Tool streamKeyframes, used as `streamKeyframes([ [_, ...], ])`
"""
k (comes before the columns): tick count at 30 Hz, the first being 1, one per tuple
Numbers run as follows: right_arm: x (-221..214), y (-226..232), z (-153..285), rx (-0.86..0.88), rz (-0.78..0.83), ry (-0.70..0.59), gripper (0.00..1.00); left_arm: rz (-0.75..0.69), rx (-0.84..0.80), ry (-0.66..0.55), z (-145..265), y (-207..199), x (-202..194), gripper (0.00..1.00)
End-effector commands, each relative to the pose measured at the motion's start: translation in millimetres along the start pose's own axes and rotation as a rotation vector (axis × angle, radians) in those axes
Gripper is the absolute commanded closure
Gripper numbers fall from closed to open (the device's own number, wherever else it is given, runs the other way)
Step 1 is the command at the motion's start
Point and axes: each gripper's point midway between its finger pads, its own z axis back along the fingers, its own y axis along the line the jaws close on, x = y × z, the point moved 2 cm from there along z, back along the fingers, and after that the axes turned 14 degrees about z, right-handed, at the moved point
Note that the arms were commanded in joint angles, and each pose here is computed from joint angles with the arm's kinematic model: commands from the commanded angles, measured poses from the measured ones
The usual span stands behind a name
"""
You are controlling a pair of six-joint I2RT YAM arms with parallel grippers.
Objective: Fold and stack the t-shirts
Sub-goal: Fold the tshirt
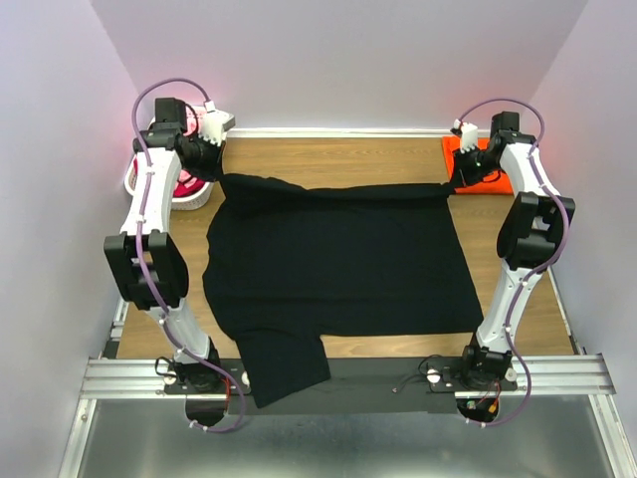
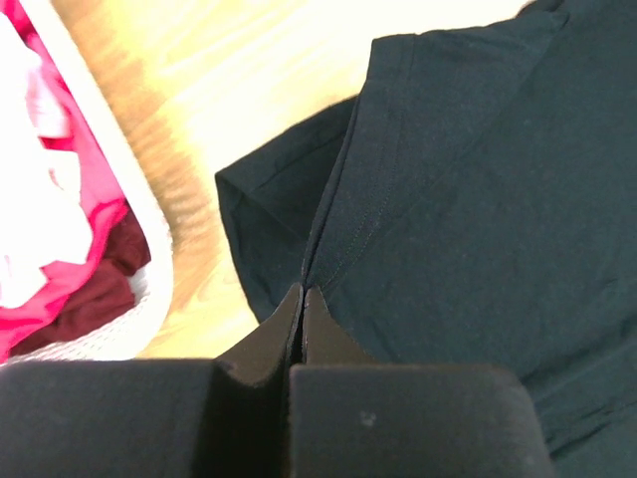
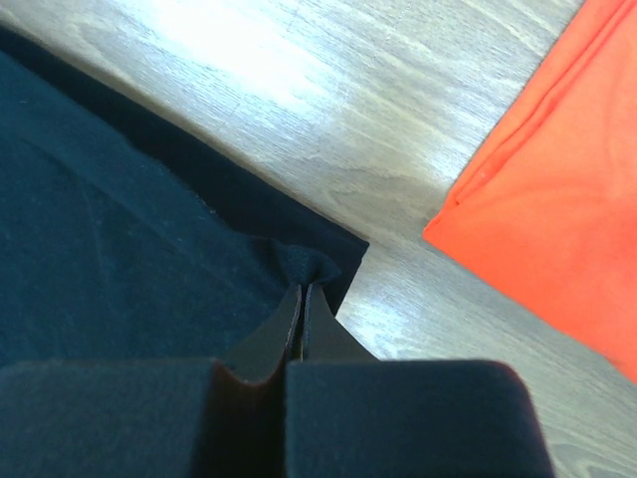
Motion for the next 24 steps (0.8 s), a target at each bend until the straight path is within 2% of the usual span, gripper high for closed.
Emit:
streamKeyframes([
  [1,12,0,13,0.001,0.002,-0.036,0.99,-0.035,-0.005,-0.056,31,-11,12,1.00],
  [12,17,6,23,0.005,0.028,-0.051,0.99,-0.035,0.021,-0.065,54,-22,3,1.00],
  [24,6,18,30,0.018,0.060,-0.029,0.99,0.006,0.009,0.017,51,-35,-49,1.00],
])
